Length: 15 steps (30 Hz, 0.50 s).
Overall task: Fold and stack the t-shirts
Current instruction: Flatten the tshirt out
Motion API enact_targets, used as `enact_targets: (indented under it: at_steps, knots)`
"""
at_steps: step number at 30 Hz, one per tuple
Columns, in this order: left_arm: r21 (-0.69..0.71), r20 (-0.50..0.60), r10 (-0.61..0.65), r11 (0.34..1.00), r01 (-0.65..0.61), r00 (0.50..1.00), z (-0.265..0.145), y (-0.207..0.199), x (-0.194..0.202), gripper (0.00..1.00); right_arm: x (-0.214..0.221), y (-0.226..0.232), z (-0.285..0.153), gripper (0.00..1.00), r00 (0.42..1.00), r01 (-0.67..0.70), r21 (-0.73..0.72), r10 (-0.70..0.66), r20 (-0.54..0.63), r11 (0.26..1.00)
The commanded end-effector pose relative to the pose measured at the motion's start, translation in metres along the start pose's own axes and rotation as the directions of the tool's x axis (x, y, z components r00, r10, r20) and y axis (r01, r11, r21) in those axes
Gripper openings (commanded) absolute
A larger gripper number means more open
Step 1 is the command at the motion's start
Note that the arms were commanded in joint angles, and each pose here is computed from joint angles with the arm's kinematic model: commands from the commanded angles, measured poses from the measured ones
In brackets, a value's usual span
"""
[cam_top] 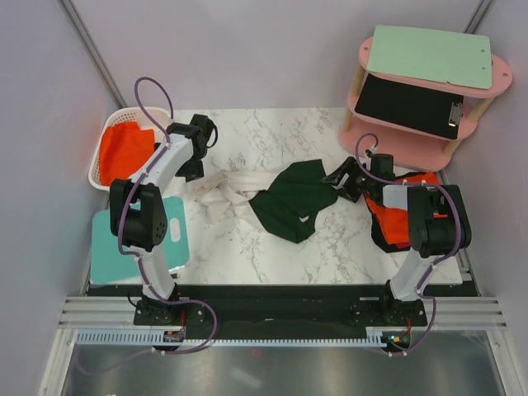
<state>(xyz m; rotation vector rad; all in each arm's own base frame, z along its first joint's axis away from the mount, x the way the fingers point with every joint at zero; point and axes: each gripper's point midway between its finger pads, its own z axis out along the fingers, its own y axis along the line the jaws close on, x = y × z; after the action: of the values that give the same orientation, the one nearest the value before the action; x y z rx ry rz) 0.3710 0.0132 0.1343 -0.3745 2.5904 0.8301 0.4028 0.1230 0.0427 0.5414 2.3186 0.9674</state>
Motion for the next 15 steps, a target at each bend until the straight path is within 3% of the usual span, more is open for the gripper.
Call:
enact_targets:
  at_steps: [1, 5, 8, 9, 11, 12, 15]
  knots:
    - [-0.027, 0.053, -0.032, 0.999, 0.033, 0.998, -0.010, 0.013, -0.008, 1.00, 0.045, -0.023, 0.010, 0.76, 0.982, -0.132, 0.024, 0.134, -0.131, 0.991]
    - [-0.029, 0.050, -0.029, 0.999, 0.031, 0.998, -0.008, 0.012, -0.008, 1.00, 0.059, -0.024, 0.010, 0.67, 0.966, -0.190, 0.014, 0.189, -0.175, 0.982]
    - [-0.027, 0.049, -0.032, 0.999, 0.033, 0.998, -0.008, 0.011, -0.008, 1.00, 0.063, -0.025, 0.008, 0.51, 0.965, -0.192, 0.012, 0.191, -0.179, 0.981]
    - [-0.026, 0.050, -0.031, 0.999, 0.033, 0.998, -0.008, 0.011, -0.008, 1.00, 0.063, -0.025, 0.008, 0.31, 0.965, -0.193, 0.010, 0.192, -0.180, 0.981]
    - [-0.024, 0.050, -0.032, 0.999, 0.034, 0.998, -0.009, 0.011, -0.009, 1.00, 0.063, -0.024, 0.008, 0.04, 0.964, -0.195, 0.010, 0.194, -0.184, 0.981]
    - [-0.025, 0.053, -0.033, 0.999, 0.034, 0.998, -0.010, 0.012, -0.010, 1.00, 0.062, -0.024, 0.007, 0.00, 0.962, -0.201, 0.018, 0.200, -0.184, 0.980]
    - [-0.023, 0.059, -0.038, 0.999, 0.039, 0.998, -0.011, 0.013, -0.010, 1.00, 0.058, -0.024, 0.001, 0.00, 0.968, -0.179, 0.061, 0.187, -0.169, 0.982]
